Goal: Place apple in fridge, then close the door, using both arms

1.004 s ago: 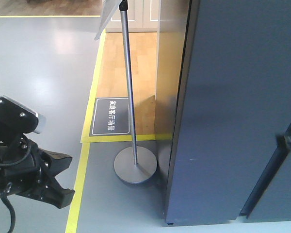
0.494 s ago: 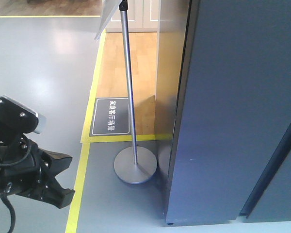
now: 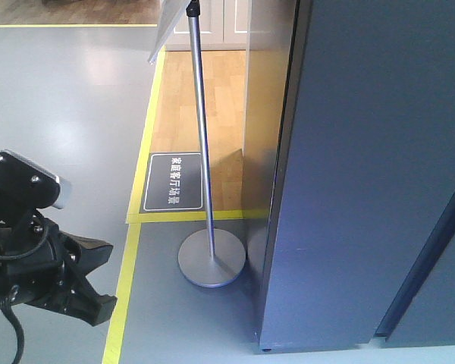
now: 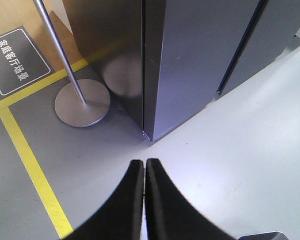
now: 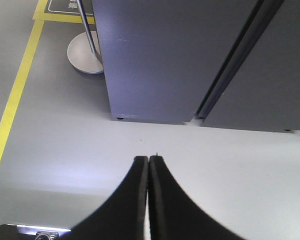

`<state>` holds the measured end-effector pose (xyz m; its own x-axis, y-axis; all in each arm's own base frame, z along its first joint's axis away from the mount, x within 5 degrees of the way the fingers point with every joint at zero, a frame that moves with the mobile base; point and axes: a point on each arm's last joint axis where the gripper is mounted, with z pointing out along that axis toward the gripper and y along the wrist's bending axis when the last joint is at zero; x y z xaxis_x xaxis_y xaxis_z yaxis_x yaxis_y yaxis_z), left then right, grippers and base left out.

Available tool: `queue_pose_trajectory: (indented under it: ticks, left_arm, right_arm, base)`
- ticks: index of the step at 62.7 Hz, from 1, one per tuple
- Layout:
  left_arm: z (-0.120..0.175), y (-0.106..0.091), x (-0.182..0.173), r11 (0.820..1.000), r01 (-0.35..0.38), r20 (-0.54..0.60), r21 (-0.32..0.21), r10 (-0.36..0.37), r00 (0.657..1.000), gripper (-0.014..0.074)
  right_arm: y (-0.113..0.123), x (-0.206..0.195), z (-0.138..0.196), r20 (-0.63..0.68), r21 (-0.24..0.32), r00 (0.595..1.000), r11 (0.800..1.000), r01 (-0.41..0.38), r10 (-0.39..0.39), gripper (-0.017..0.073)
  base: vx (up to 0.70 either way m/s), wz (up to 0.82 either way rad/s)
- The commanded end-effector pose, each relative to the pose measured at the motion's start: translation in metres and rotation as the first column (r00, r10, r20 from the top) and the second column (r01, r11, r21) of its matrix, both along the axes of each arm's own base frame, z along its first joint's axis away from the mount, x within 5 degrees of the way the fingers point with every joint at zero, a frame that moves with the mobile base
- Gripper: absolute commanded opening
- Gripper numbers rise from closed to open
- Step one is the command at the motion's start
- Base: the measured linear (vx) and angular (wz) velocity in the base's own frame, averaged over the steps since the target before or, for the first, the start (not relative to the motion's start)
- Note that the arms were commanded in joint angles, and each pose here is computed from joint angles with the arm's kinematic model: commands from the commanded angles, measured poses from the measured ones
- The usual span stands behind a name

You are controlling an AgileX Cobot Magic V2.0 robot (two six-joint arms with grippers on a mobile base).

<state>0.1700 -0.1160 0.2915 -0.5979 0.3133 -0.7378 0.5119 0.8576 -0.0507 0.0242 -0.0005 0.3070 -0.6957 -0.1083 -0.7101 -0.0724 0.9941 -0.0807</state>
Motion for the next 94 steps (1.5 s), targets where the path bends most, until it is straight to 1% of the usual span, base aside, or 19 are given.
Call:
queue_pose_trajectory:
  ticks: [1, 20, 27, 33, 34, 37, 45, 48, 55, 59, 62, 70, 75, 80, 84, 87, 89, 92, 94]
  left_arm:
    - [0.016, -0.002, 0.002, 0.998, -0.004, 0.074, -0.070, 0.009, 0.997, -0.0006]
    - [0.016, -0.002, 0.002, 0.997, -0.004, 0.077, -0.072, 0.009, 0.997, -0.0006]
    - [0.017, 0.005, -0.004, 0.998, -0.002, 0.106, -0.070, 0.010, 0.994, -0.0006]
    - [0.015, 0.018, -0.010, 0.993, -0.043, 0.145, -0.106, 0.058, 0.988, -0.0006]
    - [0.016, 0.021, -0.011, 0.991, -0.057, 0.159, -0.125, 0.076, 0.984, -0.0006]
    - [0.013, 0.030, -0.014, 0.985, -0.088, 0.179, -0.151, 0.115, 0.977, -0.0006]
    - [0.008, 0.056, -0.030, 0.956, -0.170, 0.263, -0.241, 0.233, 0.936, -0.0006]
    - [0.002, 0.063, -0.037, 0.948, -0.190, 0.282, -0.256, 0.261, 0.923, -0.0006]
    - [-0.014, 0.080, -0.057, 0.926, -0.234, 0.345, -0.298, 0.333, 0.878, -0.0006]
    - [-0.025, 0.088, -0.068, 0.912, -0.259, 0.375, -0.319, 0.372, 0.849, -0.0006]
    - [-0.033, 0.094, -0.077, 0.899, -0.280, 0.403, -0.337, 0.407, 0.820, -0.0006]
    - [-0.061, 0.104, -0.095, 0.868, -0.332, 0.435, -0.369, 0.477, 0.764, -0.0006]
    - [-0.074, 0.108, -0.102, 0.843, -0.352, 0.457, -0.406, 0.521, 0.720, -0.0006]
    - [-0.086, 0.111, -0.107, 0.827, -0.368, 0.470, -0.426, 0.550, 0.690, -0.0006]
    - [-0.093, 0.113, -0.110, 0.809, -0.374, 0.488, -0.453, 0.576, 0.656, -0.0006]
    - [-0.098, 0.114, -0.112, 0.803, -0.372, 0.507, -0.466, 0.587, 0.631, -0.0006]
    - [-0.099, 0.114, -0.114, 0.801, -0.374, 0.512, -0.466, 0.590, 0.624, -0.0006]
    - [-0.099, 0.115, -0.114, 0.807, -0.381, 0.521, -0.451, 0.584, 0.622, -0.0006]
    - [-0.098, 0.115, -0.113, 0.816, -0.383, 0.535, -0.433, 0.575, 0.619, -0.0006]
  right_arm:
    - [0.000, 0.003, 0.009, 0.062, 0.002, 0.998, 1.000, 0.000, -0.001, -0.0003]
    - [0.000, 0.003, 0.009, 0.055, 0.002, 0.998, 1.000, 0.000, -0.001, -0.0003]
    - [0.001, 0.003, 0.009, 0.054, 0.008, 0.999, 1.000, -0.002, 0.002, -0.0003]
    - [0.001, 0.003, 0.009, 0.054, 0.008, 0.999, 1.000, -0.002, 0.002, -0.0003]
    - [0.001, 0.003, 0.009, 0.054, 0.008, 0.999, 1.000, -0.002, 0.002, -0.0003]
    - [0.001, 0.003, 0.009, 0.054, 0.008, 0.999, 1.000, -0.002, 0.002, -0.0003]
    - [0.001, 0.003, 0.009, 0.054, 0.008, 0.999, 1.000, -0.002, 0.002, -0.0003]
    - [0.001, 0.003, 0.009, 0.054, 0.008, 0.999, 1.000, -0.002, 0.002, -0.0003]
    - [0.001, 0.003, 0.009, 0.054, 0.008, 0.999, 1.000, -0.002, 0.002, -0.0003]
    - [0.001, 0.003, 0.009, 0.054, 0.008, 0.999, 1.000, -0.002, 0.002, -0.0003]
    - [0.001, 0.003, 0.009, 0.054, 0.008, 0.999, 1.000, -0.002, 0.002, -0.0003]
    - [0.001, 0.003, 0.009, 0.055, 0.008, 0.998, 1.000, -0.002, 0.002, -0.0003]
    - [0.001, 0.003, 0.009, 0.054, 0.008, 0.999, 1.000, -0.002, 0.002, -0.0003]
    - [0.001, 0.003, 0.009, 0.054, 0.008, 0.999, 1.000, -0.002, 0.002, -0.0003]
    - [0.001, 0.003, 0.009, 0.054, 0.008, 0.999, 1.000, -0.002, 0.002, -0.0003]
    - [0.001, 0.003, 0.009, 0.054, 0.008, 0.999, 1.000, -0.002, 0.002, -0.0003]
    - [0.001, 0.003, 0.009, 0.054, 0.008, 0.999, 1.000, -0.002, 0.002, -0.0003]
    - [0.001, 0.003, 0.009, 0.054, 0.008, 0.999, 1.000, -0.002, 0.002, -0.0003]
    - [0.001, 0.003, 0.008, 0.052, 0.008, 0.999, 1.000, -0.002, 0.002, -0.0003]
  base:
    - [0.00, 0.00]
    - [0.00, 0.00]
    - [0.00, 0.00]
    - [0.00, 0.00]
    - [0.00, 0.00]
    - [0.00, 0.00]
    - [0.00, 0.00]
    - [0.00, 0.00]
    - [0.00, 0.00]
    - [0.00, 0.00]
    - [0.00, 0.00]
    - [0.00, 0.00]
    - [0.00, 0.00]
    - [0.00, 0.00]
    - [0.00, 0.00]
    - [0.00, 0.00]
    - [0.00, 0.00]
    - [0.00, 0.00]
    - [0.00, 0.00]
